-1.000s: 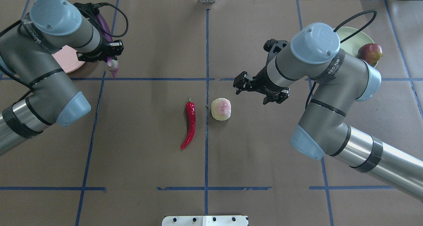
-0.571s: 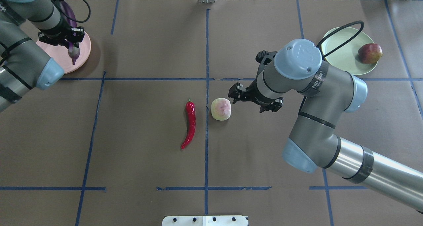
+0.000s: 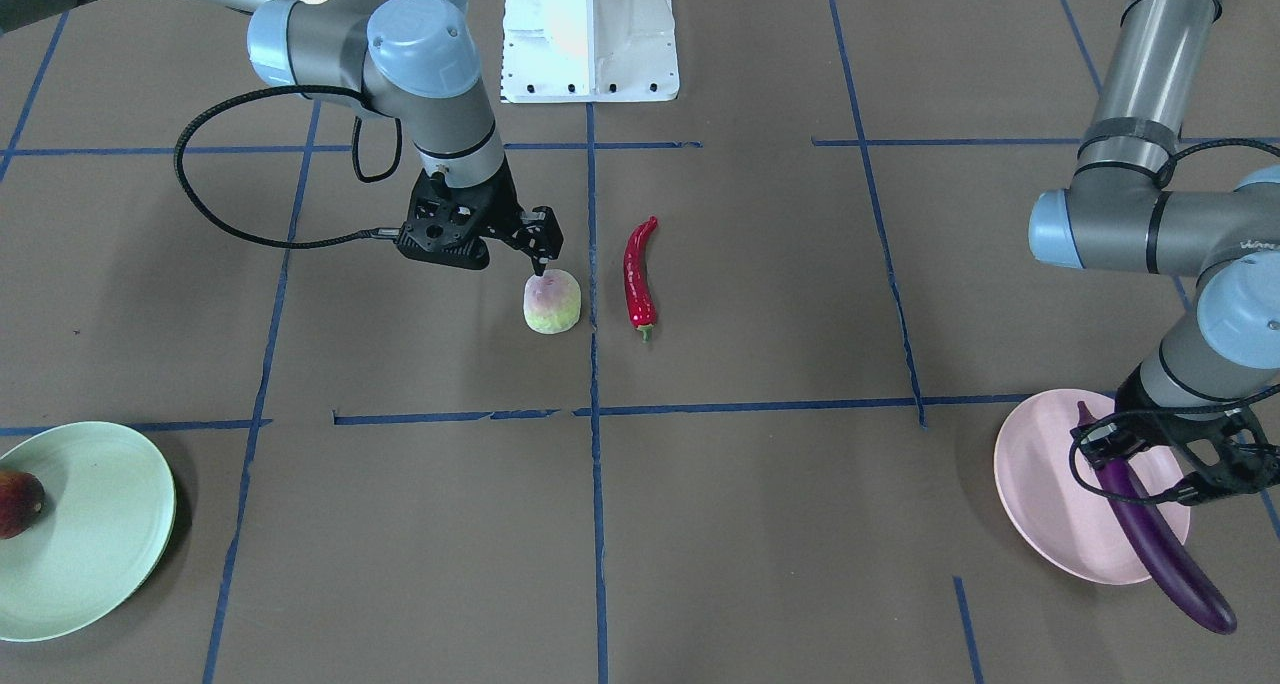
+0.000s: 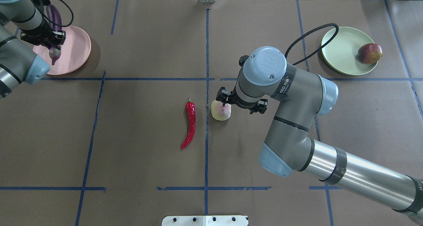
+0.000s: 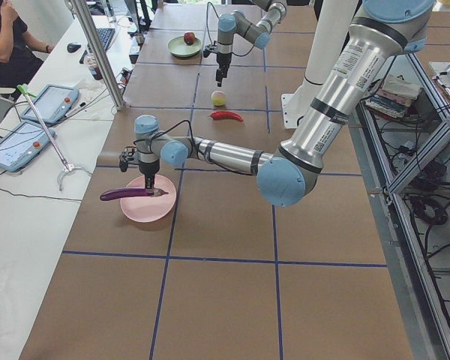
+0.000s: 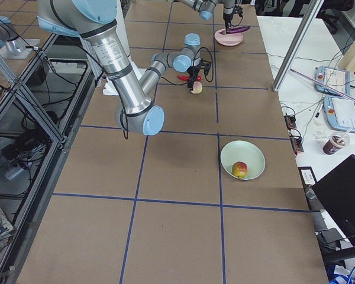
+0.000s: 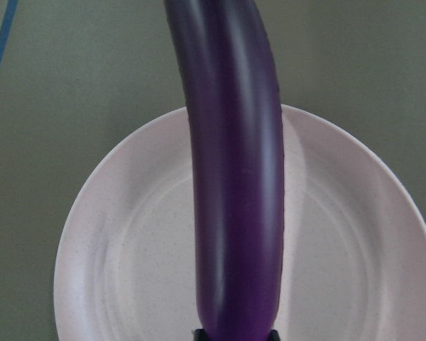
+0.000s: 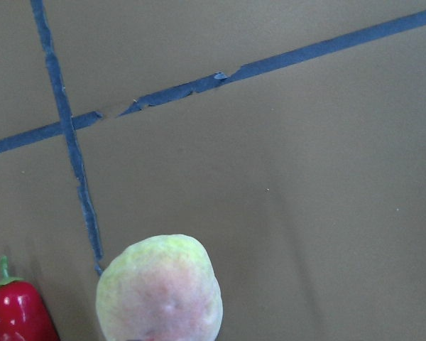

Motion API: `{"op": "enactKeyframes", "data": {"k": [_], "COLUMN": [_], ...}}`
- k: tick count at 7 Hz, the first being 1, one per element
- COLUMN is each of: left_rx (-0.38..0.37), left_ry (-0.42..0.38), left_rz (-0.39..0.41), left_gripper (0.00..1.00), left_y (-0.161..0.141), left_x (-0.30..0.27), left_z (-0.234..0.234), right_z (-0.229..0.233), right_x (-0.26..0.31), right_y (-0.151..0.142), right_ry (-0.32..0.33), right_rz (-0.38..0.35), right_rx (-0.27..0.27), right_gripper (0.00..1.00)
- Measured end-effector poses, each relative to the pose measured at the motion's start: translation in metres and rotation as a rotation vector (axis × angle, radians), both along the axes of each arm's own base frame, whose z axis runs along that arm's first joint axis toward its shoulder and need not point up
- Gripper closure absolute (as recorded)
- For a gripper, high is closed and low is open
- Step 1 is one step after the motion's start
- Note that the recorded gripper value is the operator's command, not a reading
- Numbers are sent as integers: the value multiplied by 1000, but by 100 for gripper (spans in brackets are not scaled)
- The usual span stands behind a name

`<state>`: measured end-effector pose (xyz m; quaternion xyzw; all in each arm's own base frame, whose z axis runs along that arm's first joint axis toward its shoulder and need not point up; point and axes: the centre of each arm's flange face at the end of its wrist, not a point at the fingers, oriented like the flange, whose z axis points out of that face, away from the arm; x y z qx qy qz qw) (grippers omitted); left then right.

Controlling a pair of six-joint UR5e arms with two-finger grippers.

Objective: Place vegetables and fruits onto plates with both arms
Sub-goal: 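Grasp the peach with the right gripper while the left gripper releases the eggplant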

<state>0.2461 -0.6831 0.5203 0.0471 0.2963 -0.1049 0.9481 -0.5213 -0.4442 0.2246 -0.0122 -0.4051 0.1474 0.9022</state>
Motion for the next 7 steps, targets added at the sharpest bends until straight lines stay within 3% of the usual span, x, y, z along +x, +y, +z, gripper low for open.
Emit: {"op": "enactKeyframes", "data": {"k": [4,7], "left_rx": [2,8], "left_ry": [4,16], "left_rz": [-11,-28], "left_gripper": [0,0], "left_y": [-1,4], "left_x": [-4,-8], "left_z": [-1,-9], "right_z": [-10,1], "right_x": [-43,-67], "right_y": [-17,-20], "right_ry": [34,54], "right_rz": [36,49], "right_rx": [-33,-22], "right_gripper": [0,0]}}
